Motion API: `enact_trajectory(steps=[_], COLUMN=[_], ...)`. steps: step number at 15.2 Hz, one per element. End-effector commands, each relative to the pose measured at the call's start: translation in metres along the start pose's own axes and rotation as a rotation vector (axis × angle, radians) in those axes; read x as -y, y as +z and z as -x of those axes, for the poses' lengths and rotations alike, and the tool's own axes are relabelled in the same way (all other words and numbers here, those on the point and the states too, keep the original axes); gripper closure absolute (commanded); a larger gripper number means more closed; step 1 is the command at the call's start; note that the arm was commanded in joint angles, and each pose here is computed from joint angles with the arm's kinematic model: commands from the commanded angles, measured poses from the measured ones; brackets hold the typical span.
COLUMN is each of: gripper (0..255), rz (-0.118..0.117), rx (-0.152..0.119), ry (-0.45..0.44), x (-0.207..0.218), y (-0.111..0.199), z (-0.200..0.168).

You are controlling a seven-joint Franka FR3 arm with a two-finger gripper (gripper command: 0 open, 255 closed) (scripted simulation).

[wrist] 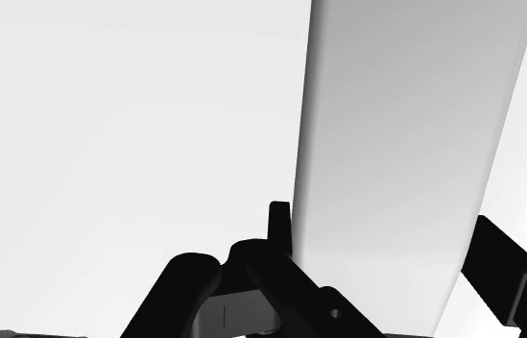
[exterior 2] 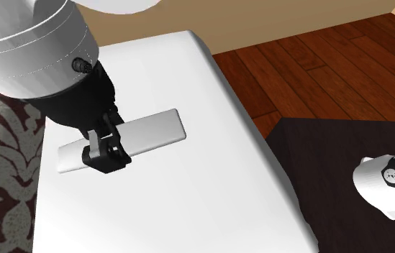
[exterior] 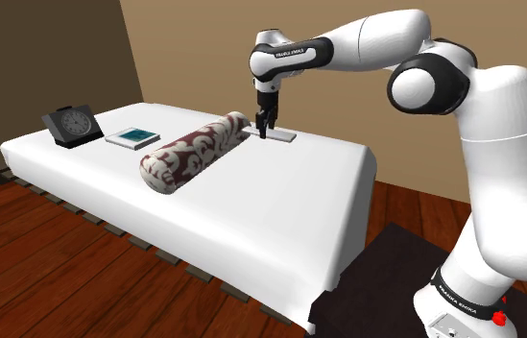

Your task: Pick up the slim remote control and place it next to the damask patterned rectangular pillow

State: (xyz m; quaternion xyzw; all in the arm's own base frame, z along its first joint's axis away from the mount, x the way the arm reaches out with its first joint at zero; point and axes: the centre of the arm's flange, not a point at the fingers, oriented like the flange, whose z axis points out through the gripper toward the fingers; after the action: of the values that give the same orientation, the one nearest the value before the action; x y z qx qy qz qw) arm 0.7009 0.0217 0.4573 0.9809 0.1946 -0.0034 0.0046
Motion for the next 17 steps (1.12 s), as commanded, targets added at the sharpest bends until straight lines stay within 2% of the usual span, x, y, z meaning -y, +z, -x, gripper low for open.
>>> enact_trajectory(steps=[1, 5, 17], gripper=[255, 255, 255], rz=[0.0, 0.0, 0.0], rx=[-0.001, -0.001, -0.001], ry=[0.001, 0.001, 0.001], x=[0.02, 0.061, 0.062], y=[0.0, -0.001, 0.063], z=[-0.016, -0.05, -0.05])
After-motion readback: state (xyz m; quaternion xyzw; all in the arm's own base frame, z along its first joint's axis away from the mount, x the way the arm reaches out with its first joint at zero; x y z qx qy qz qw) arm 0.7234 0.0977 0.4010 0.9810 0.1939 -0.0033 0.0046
